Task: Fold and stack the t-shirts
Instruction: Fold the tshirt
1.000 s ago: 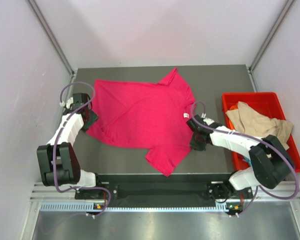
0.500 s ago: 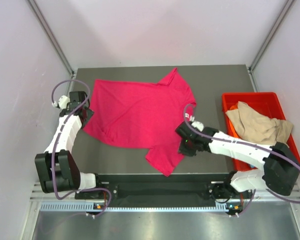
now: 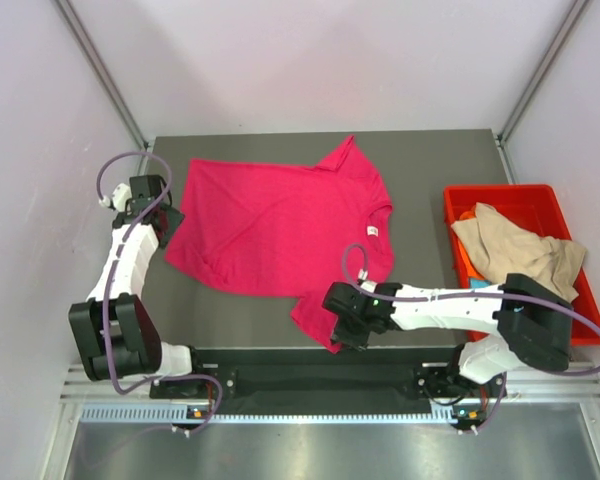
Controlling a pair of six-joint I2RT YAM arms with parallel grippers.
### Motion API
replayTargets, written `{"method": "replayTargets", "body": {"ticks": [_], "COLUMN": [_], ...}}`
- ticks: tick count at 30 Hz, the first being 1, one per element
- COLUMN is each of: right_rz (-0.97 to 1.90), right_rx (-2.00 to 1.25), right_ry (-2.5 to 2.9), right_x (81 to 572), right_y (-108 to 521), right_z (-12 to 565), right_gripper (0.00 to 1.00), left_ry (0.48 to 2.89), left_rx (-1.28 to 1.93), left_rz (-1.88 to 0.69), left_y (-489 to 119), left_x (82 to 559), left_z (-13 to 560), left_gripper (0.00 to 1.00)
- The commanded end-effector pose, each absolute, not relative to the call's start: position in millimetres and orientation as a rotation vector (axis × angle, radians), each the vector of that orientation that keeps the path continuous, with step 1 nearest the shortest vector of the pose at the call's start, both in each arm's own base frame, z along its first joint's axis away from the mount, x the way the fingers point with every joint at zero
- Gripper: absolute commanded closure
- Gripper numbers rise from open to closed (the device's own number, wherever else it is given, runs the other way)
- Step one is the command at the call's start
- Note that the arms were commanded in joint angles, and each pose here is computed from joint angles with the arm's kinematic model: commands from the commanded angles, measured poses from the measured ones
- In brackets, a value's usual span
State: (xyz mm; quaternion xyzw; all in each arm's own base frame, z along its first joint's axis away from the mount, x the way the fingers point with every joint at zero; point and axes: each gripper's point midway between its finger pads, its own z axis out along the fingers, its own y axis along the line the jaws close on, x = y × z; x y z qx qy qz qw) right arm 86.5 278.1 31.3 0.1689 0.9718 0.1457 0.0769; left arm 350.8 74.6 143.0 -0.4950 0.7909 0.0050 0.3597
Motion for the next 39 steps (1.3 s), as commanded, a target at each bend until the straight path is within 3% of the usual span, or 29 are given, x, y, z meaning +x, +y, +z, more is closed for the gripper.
{"method": "replayTargets", "body": {"ticks": [1, 29, 31, 34, 39], "right_rz": [0.490, 0.355, 0.363, 0.369, 0.446], "right_rx": [0.600, 0.619, 0.608, 0.603, 0.527], "right_ry": [2.912, 2.928, 2.921, 2.905, 2.832], "right_x": [81, 74, 76, 79, 88], "right_y": [290, 280, 282, 281, 289], "right_z": [33, 9, 9, 12, 36], "right_gripper": [0.71, 0.67, 0.73, 0.98, 1.00], "left_ry": [2.073, 2.180, 2.180, 2.165, 2.135], "left_rx": [-1.220, -1.190, -1.195, -1.218, -1.198], "left_rz": [-0.056, -0.016, -0.006, 0.024, 0.048], "left_y": [66, 62, 63, 67, 59], "left_x": [361, 349, 348, 343, 342], "left_z": [140, 121, 120, 121, 127], "left_gripper": [0.46, 0.47, 0.47, 0.47, 0.46]}}
